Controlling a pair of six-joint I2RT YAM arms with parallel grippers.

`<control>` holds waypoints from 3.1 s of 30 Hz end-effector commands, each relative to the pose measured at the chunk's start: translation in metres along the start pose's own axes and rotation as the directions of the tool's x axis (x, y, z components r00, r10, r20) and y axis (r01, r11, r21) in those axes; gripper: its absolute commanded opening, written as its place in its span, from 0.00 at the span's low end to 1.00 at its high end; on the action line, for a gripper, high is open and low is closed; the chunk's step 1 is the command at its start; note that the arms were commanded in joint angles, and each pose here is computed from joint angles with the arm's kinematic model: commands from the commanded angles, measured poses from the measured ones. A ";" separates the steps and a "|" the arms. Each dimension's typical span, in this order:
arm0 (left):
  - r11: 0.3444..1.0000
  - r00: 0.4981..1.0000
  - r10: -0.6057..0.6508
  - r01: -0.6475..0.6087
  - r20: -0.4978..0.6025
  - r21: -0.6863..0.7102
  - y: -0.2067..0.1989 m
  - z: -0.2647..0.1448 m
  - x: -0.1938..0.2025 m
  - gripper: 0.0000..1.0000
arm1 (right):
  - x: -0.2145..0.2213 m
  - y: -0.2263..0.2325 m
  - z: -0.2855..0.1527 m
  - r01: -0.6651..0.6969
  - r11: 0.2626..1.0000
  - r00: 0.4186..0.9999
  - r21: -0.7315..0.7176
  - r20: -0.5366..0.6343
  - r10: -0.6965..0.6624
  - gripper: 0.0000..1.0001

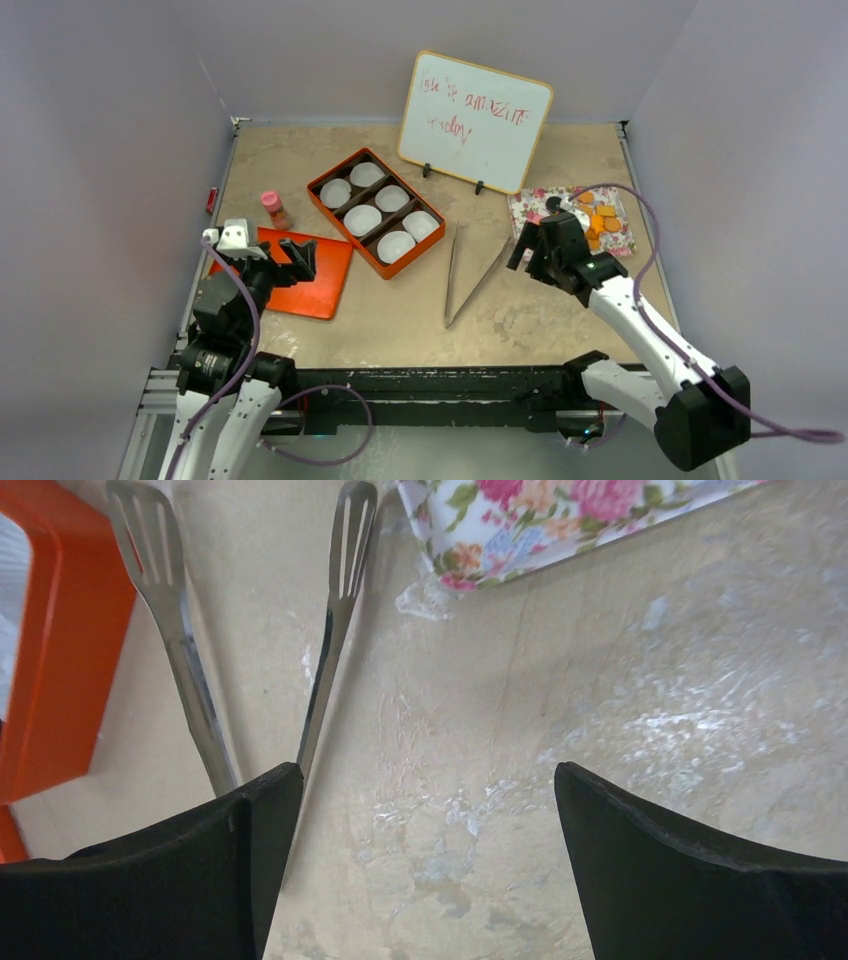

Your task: Pack the cookies

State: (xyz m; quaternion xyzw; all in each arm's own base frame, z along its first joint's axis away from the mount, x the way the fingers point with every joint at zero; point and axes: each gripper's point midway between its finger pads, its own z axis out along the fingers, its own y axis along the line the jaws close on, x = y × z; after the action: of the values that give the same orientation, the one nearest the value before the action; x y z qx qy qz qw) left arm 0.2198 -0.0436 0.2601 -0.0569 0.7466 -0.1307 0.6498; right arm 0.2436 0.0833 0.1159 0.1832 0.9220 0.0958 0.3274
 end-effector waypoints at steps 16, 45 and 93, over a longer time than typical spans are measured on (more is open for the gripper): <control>0.994 0.998 0.005 -0.011 0.061 0.105 -0.020 -0.006 -0.009 1.00 | 0.046 0.083 0.055 -0.055 0.990 0.997 0.129 -0.055 0.063 0.82; 0.988 0.999 -0.044 0.042 0.010 0.152 -0.033 -0.012 -0.006 1.00 | 0.092 0.064 0.074 -0.060 0.950 0.981 0.305 -0.159 0.113 0.08; 0.652 0.708 -0.418 0.670 -0.570 0.355 -0.179 0.090 0.042 0.82 | -0.003 0.164 -0.012 0.234 0.952 0.972 -0.198 0.010 -0.237 0.00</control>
State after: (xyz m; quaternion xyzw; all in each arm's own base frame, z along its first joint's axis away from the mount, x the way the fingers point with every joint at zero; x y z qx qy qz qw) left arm 0.2854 -0.2183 0.2312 -0.0919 0.7782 -0.5014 0.3667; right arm 0.2740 0.2161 0.1538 0.0409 0.9372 0.1155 0.3267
